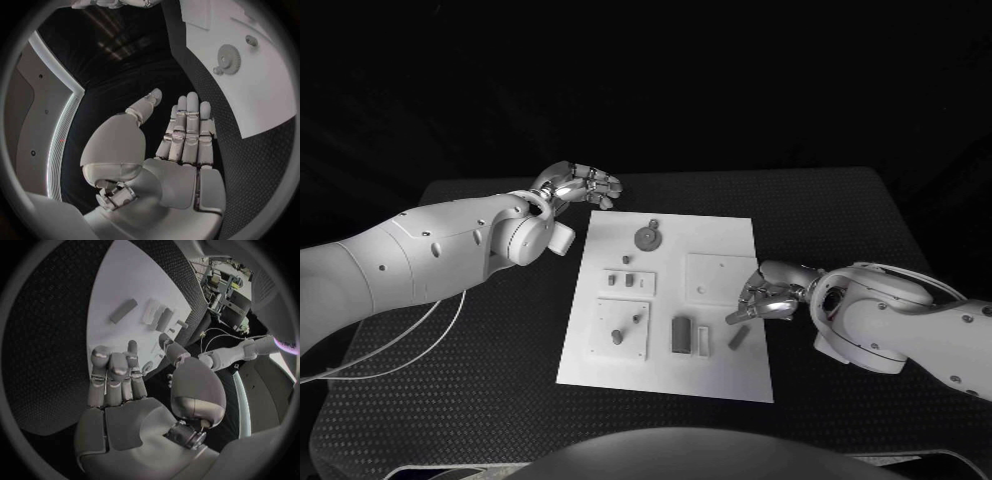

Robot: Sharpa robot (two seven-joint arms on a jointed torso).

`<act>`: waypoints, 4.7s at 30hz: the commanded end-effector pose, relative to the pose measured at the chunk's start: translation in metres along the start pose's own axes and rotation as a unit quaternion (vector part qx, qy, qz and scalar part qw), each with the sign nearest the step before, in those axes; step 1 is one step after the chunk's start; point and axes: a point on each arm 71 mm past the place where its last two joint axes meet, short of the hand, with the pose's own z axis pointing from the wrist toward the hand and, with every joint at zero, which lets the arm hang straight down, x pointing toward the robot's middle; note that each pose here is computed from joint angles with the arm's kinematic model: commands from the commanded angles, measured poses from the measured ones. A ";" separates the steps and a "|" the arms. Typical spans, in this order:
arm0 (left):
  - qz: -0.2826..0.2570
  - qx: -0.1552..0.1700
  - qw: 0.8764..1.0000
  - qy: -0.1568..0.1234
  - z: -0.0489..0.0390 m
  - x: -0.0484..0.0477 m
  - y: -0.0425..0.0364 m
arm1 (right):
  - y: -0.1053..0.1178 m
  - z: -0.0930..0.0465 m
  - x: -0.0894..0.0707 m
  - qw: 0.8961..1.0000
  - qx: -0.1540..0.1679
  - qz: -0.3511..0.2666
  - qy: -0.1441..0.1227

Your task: Assemble the parts on the task board

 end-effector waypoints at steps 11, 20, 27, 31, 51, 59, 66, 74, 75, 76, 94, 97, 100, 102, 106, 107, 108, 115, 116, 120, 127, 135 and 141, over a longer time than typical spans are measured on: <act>-0.003 0.004 1.000 0.009 0.0007 0.0037 -0.0017 | -0.013 -0.001 0.017 0.996 0.066 -0.016 0.061; -0.003 0.004 1.000 0.009 0.0003 0.0030 -0.0014 | -0.012 0.008 0.031 0.997 0.067 -0.036 0.022; -0.003 0.003 1.000 0.009 -0.0001 0.0024 -0.0012 | -0.010 0.011 0.034 0.996 0.069 -0.051 0.025; -0.003 0.002 1.000 0.009 -0.0005 0.0017 -0.0009 | -0.006 0.013 0.035 0.996 0.062 -0.059 0.017; -0.003 0.000 1.000 0.011 -0.0010 0.0019 -0.0007 | 0.022 0.029 0.055 0.986 0.017 -0.163 -0.006; -0.003 -0.001 1.000 0.013 -0.0010 0.0024 -0.0006 | 0.020 0.030 0.056 0.983 0.016 -0.183 -0.009; -0.003 -0.002 1.000 0.012 -0.0012 0.0018 -0.0004 | 0.019 0.031 0.053 0.981 0.015 -0.194 -0.022; -0.003 -0.002 1.000 0.014 -0.0007 0.0031 -0.0006 | 0.029 0.031 0.058 0.973 -0.011 -0.231 -0.007; -0.004 -0.002 1.000 0.014 -0.0007 0.0032 -0.0007 | 0.029 0.032 0.059 0.972 -0.011 -0.233 -0.002; -0.004 -0.002 1.000 0.014 -0.0007 0.0031 -0.0007 | 0.028 0.032 0.059 0.973 -0.012 -0.232 0.001; -0.003 -0.001 1.000 0.016 -0.0007 0.0045 -0.0010 | 0.014 0.027 0.057 0.990 0.005 -0.142 0.008; -0.003 -0.001 1.000 0.016 -0.0009 0.0041 -0.0009 | 0.009 0.022 0.055 0.996 0.012 -0.089 0.008; -0.003 -0.001 1.000 0.016 -0.0009 0.0045 -0.0010 | 0.007 0.020 0.051 0.999 0.021 -0.039 0.012; -0.002 -0.001 1.000 0.016 -0.0010 0.0045 -0.0010 | 0.006 0.018 0.049 0.999 0.027 -0.016 0.017; -0.002 -0.001 1.000 0.015 -0.0013 0.0039 -0.0009 | 0.003 0.014 0.045 0.998 0.041 0.033 0.017; -0.002 -0.002 1.000 0.015 -0.0014 0.0036 -0.0008 | 0.002 0.013 0.044 0.998 0.046 0.051 0.015; -0.002 -0.002 1.000 0.015 -0.0014 0.0035 -0.0008 | 0.001 0.013 0.043 0.996 0.051 0.068 0.015; -0.001 -0.002 1.000 0.016 -0.0013 0.0044 -0.0010 | -0.001 0.013 0.050 0.981 0.084 0.162 0.063; -0.001 -0.002 1.000 0.015 -0.0014 0.0041 -0.0009 | 0.000 0.013 0.051 0.980 0.086 0.166 0.070; -0.001 -0.002 1.000 0.015 -0.0016 0.0038 -0.0009 | 0.004 0.013 0.053 0.979 0.085 0.170 0.077; -0.001 -0.002 1.000 0.016 -0.0015 0.0043 -0.0011 | 0.013 0.016 0.056 0.979 0.081 0.167 0.083; -0.001 -0.002 1.000 0.016 -0.0016 0.0046 -0.0011 | 0.019 0.020 0.054 0.983 0.072 0.156 0.062; -0.001 -0.002 1.000 0.016 -0.0016 0.0045 -0.0011 | 0.023 0.022 0.056 0.983 0.069 0.152 0.070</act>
